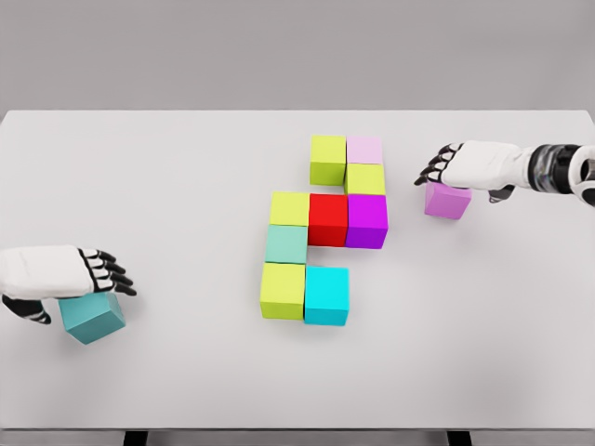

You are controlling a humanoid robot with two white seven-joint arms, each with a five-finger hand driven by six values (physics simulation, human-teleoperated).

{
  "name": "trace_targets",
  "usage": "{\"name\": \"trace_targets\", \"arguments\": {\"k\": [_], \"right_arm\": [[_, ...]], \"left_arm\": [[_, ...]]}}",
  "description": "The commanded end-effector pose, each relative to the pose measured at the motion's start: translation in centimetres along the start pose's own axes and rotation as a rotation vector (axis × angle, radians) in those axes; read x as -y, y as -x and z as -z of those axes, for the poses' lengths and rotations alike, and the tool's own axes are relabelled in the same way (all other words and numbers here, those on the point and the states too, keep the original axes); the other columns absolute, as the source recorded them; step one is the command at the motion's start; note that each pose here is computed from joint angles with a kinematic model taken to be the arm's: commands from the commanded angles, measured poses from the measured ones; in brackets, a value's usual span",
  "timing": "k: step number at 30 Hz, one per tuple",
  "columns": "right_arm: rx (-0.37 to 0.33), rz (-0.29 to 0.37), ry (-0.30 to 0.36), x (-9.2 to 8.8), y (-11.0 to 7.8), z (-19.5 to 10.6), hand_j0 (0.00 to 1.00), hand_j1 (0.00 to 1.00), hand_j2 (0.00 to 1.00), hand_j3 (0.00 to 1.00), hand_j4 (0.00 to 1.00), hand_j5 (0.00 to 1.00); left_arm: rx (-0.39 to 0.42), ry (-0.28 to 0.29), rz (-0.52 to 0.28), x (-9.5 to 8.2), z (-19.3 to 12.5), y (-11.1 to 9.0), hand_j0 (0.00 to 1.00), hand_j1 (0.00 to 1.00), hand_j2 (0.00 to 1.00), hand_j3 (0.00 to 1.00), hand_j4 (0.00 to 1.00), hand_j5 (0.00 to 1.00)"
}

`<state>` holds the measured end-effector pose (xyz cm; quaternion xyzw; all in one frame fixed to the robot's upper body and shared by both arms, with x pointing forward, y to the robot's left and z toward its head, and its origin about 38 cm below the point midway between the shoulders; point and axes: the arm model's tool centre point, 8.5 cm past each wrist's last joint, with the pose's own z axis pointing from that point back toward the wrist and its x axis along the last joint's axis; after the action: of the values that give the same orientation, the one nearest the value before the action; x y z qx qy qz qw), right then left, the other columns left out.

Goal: Assemble the squares on the desktop into the number 2

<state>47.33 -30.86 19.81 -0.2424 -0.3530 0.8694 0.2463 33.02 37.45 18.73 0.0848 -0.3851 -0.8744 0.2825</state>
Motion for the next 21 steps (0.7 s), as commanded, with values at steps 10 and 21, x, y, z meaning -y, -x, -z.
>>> {"name": "trace_targets", "arguments": {"k": [10,21], "right_arm": [[-0.005,-0.002,-0.008,-0.13,0.00,0.30,0.87,0.87,0.87,0.87,0.87,0.87],[-0.007,0.005,0.007,0.14,0.15,0.03,0.72,0.72,0.72,0.72,0.72,0.72]], "left_arm": [[0.014,0.002,-0.002,-0.03,0.38,-0.31,1.00,1.00,1.00,1.00,1.00,1.00],[0.015,0.000,0.000,-0.10,0.47,-0.33,0.83,0.83,0.83,0.83,0.83,0.83]]}}
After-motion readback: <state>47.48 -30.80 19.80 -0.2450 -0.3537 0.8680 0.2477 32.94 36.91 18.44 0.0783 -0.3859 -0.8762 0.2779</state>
